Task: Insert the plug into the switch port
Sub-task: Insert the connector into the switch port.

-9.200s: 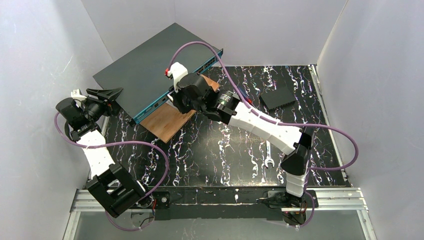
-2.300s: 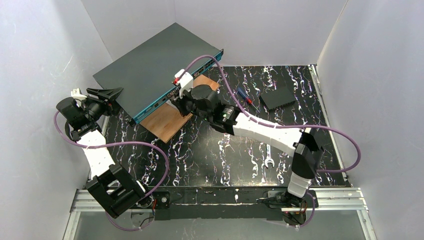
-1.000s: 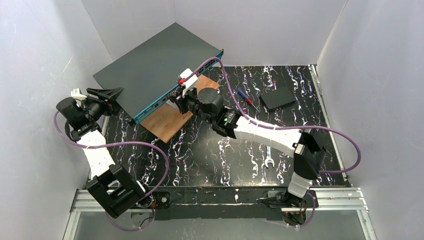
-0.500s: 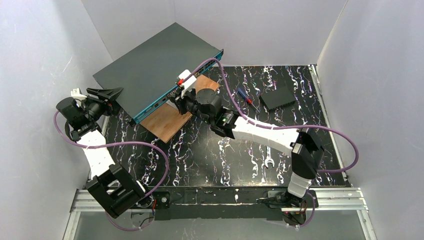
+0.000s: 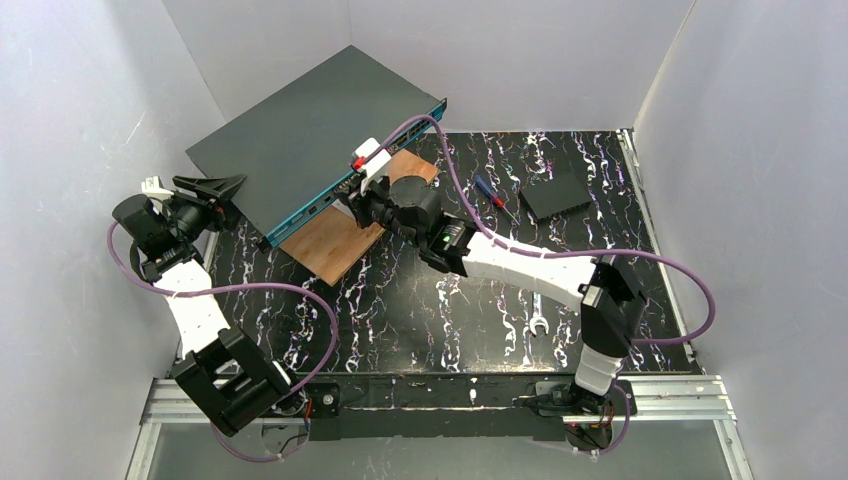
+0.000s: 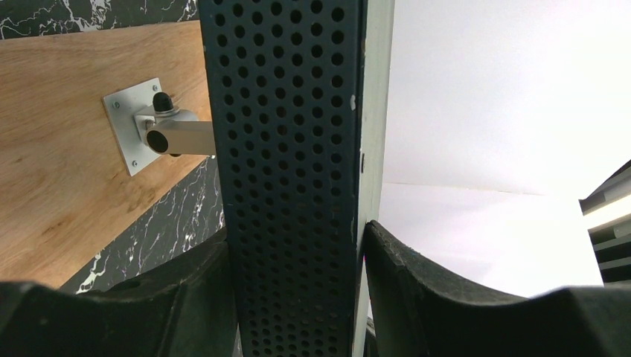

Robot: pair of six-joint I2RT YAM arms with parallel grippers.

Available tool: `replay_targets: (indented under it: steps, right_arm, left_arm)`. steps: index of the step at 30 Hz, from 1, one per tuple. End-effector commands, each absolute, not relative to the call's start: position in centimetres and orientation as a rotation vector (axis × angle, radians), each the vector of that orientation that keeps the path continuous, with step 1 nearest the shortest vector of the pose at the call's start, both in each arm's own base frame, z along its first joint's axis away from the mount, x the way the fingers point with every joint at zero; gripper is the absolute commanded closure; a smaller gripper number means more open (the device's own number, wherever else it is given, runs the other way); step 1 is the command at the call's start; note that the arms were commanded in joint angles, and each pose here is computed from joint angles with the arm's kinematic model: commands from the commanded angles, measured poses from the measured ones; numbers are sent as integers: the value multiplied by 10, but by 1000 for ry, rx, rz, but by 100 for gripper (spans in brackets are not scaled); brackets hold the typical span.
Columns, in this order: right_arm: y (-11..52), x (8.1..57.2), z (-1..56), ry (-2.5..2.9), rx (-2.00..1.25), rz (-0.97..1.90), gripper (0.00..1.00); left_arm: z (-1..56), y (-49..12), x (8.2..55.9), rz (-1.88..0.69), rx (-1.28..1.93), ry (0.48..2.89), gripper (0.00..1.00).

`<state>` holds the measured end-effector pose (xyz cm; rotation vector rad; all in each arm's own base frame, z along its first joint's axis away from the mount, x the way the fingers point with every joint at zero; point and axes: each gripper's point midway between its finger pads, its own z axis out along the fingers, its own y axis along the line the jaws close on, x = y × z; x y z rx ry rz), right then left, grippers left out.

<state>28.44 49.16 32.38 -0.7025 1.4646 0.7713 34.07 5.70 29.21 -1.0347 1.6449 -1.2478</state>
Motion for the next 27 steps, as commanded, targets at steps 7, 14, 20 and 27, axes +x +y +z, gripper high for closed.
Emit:
replay_targets:
  steps: [7,14,20,27]
  right_arm:
    - [505,297,365,1363,-650,783,99]
    - [513,305,363,1415,-672,752,99]
    - [506,301,353,1457,-683,737,99]
    - [480,288,353,1479,-697,723,99]
  left_arm:
    - [299,11,329,-1350,-790,1766,100]
    - [300,8,329,-1354,-775,1773,100]
    - [299,8,329,-1356,-780,1773,100]
    - [297,9,330,-1340,-802,1767,100]
